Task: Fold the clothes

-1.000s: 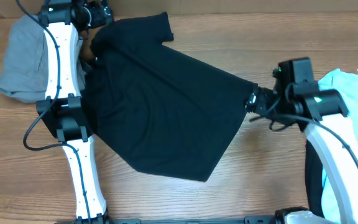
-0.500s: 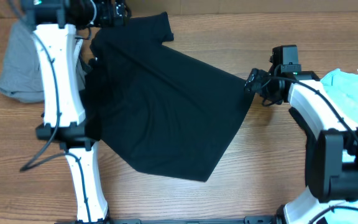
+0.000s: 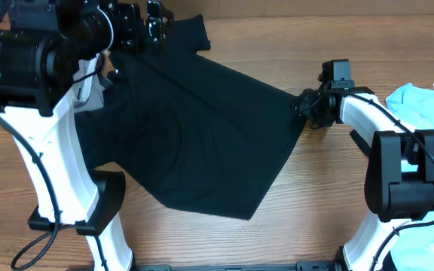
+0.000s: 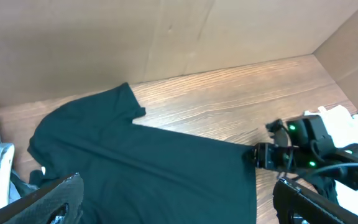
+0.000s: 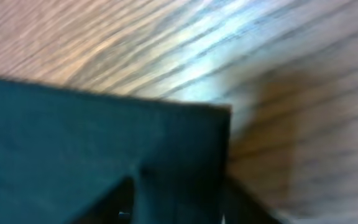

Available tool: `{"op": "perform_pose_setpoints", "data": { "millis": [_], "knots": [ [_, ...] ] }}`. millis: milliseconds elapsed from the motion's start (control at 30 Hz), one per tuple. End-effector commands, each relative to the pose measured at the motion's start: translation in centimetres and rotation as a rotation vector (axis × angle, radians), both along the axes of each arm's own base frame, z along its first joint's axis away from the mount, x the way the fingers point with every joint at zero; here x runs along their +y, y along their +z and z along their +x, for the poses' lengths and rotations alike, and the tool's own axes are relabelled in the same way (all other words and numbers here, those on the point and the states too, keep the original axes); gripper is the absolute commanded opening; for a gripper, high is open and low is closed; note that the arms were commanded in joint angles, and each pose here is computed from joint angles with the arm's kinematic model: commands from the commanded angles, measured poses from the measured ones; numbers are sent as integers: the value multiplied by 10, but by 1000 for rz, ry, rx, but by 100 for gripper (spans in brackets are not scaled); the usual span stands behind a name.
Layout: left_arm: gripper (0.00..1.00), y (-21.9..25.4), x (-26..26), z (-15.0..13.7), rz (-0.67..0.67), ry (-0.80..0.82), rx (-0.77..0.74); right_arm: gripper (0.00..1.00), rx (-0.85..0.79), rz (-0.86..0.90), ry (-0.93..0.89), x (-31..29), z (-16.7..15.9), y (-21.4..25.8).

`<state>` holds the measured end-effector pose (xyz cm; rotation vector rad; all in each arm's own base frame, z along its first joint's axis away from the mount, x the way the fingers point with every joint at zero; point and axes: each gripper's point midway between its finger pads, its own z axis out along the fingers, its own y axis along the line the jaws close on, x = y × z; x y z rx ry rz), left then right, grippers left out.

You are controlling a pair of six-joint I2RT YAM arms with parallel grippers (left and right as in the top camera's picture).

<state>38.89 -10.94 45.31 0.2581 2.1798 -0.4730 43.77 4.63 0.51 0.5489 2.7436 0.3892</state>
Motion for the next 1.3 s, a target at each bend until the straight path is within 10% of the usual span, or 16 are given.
{"op": "perform_pose_setpoints", "data": {
  "millis": [0, 433, 467, 500, 533, 567, 1267],
  "knots": [
    [100, 16, -5, -17, 22, -21, -57, 9, 80, 83, 63, 17, -16, -29],
    [100, 12, -10, -18, 24, -35, -37, 4, -251, -23, -270, -151, 71, 107],
    [100, 10, -10, -17, 26, -36, -30, 23, -266, -11, -280, -159, 73, 113],
    [100, 8, -10, -16, 28, -36, -21, 70, -275, 10, -284, -164, 73, 117],
    [100, 6, -10, -15, 30, -36, -14, 94, -275, 40, -283, -166, 71, 119],
    [100, 3, -10, -14, 36, -33, -6, 100, -268, 78, -278, -166, 68, 119],
    [100, 11, 49, -59, 211, 204, -1, 100, -153, 187, -182, -110, -72, 236]
  ]
}}
